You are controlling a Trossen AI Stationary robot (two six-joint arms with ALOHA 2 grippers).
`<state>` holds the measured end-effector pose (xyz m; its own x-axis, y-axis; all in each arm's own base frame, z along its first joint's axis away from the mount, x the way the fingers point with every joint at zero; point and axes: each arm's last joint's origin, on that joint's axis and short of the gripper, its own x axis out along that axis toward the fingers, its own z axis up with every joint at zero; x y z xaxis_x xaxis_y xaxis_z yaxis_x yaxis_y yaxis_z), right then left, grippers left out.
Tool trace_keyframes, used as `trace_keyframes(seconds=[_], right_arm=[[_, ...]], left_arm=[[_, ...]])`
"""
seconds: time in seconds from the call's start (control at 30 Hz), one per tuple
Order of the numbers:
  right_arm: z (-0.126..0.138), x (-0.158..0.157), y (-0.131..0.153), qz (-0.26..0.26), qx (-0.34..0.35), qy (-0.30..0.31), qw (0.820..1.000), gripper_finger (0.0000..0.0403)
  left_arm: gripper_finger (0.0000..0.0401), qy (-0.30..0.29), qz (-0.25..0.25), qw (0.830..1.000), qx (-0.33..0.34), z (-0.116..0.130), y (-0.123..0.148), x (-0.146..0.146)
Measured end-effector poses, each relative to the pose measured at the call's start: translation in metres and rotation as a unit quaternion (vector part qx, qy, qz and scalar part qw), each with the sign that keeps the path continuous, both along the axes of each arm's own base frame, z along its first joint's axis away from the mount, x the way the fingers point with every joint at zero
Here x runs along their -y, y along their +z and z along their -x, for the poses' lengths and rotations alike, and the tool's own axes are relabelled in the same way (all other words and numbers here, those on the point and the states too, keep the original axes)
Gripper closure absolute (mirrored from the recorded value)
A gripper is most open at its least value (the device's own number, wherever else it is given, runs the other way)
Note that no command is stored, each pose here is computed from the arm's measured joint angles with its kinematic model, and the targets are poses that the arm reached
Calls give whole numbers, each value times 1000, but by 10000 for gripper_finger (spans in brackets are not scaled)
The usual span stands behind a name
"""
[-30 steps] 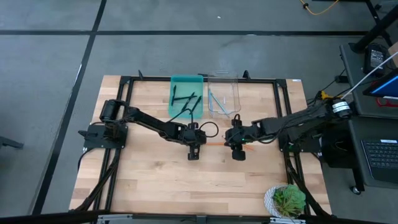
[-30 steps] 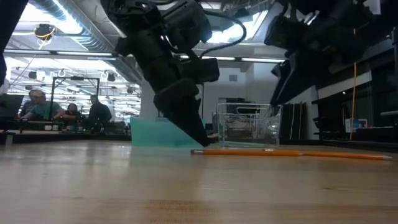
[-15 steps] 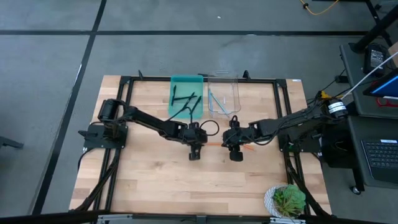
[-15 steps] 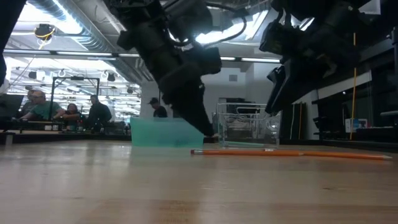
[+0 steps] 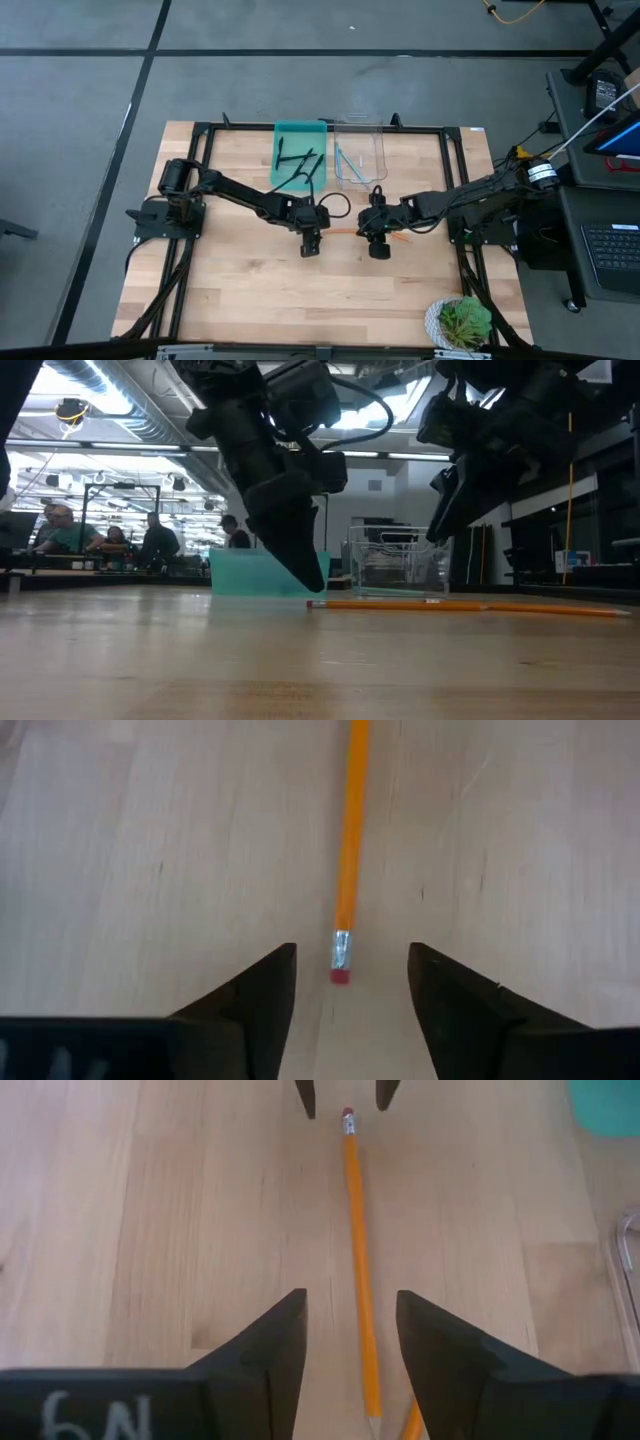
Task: Sort pens & pencils
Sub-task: Put the bottom yellow pencil into the transparent bin
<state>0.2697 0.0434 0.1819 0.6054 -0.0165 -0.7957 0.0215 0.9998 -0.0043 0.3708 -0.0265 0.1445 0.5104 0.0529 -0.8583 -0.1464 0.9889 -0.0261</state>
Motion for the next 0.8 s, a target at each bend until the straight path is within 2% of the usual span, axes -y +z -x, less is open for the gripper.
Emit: trace_keyframes(seconds=[0.2, 0.43, 0.57, 0.8], right_arm=[[0, 0, 0, 1, 1, 2, 1000, 234], [-2, 0, 1, -1, 10, 0, 1000, 164], [-2, 0, 1, -1, 10, 0, 1000, 147], [-1, 0, 1, -2, 9, -1, 1000, 149]], left_arm=[[217, 5, -10, 1000, -12, -3, -15, 0], [225, -3, -20, 1000, -10, -4, -16, 0], [259, -9, -8, 1000, -28, -5, -26, -2], [346, -14, -3, 999, -33, -7, -32, -2]])
